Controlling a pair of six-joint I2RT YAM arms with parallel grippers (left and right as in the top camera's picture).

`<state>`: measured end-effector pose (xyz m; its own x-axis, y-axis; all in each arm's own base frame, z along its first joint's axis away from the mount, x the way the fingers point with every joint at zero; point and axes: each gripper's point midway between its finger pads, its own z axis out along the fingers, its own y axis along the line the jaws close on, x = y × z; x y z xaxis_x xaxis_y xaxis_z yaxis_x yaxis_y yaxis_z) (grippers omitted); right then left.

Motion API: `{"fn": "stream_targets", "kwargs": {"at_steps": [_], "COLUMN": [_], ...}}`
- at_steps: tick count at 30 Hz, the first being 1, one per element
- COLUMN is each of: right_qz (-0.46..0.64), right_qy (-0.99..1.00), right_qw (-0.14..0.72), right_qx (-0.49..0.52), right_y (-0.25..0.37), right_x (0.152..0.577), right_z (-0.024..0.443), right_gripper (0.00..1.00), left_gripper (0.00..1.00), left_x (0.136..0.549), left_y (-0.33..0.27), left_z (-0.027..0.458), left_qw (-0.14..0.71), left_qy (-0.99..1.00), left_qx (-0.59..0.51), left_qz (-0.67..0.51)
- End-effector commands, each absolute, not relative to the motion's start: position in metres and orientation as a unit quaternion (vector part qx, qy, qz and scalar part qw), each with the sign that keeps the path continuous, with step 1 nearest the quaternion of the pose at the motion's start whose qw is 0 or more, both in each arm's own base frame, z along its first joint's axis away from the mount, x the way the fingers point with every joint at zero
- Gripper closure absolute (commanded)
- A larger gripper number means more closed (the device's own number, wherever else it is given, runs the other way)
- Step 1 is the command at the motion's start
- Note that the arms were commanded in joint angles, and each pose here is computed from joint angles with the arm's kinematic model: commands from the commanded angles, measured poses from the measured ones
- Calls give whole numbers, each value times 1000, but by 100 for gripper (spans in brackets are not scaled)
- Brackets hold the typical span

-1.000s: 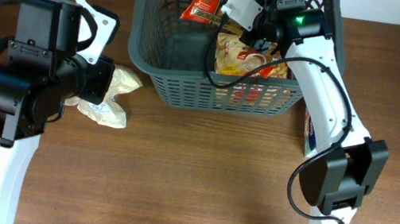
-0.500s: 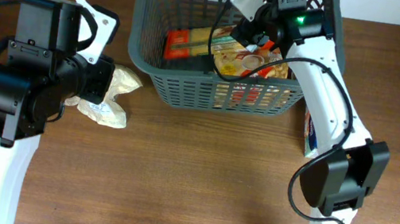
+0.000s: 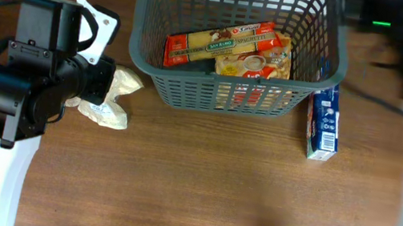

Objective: Pack container
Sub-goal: 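Move the right gripper to the blue box and grasp it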

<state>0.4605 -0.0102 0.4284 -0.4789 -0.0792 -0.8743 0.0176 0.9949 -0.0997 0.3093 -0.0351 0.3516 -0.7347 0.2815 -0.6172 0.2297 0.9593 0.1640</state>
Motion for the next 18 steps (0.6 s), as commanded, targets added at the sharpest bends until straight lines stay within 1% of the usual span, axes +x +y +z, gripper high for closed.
{"fn": "stream_targets", "kwargs": {"at_steps": [1,5,8,10,13,18], "right_qz": [29,78,93,103,113,124], "right_qy": [875,892,908,922,941,971], "right_qw": [462,386,320,260,192,109], "right_qx": [139,221,255,269,253,174], "right_y": [-81,-137,-154,-153,-139,-100], "right_x": [456,441,434,431,432,442], "right_z": [395,346,304,269,229,172], "right_gripper": [1,1,1,3,4,5], "left_gripper": [63,63,62,63,63,62], "left_x": [312,312,312,312,312,312], "left_y": [-36,-36,-36,-36,-36,-36], "left_z": [352,352,352,352,352,353], "left_qw": [339,339,339,339,340,341], "left_qy": [930,930,930,930,929,929], "left_qx": [140,140,140,140,140,140], "left_qz": [35,35,35,35,35,35]}}
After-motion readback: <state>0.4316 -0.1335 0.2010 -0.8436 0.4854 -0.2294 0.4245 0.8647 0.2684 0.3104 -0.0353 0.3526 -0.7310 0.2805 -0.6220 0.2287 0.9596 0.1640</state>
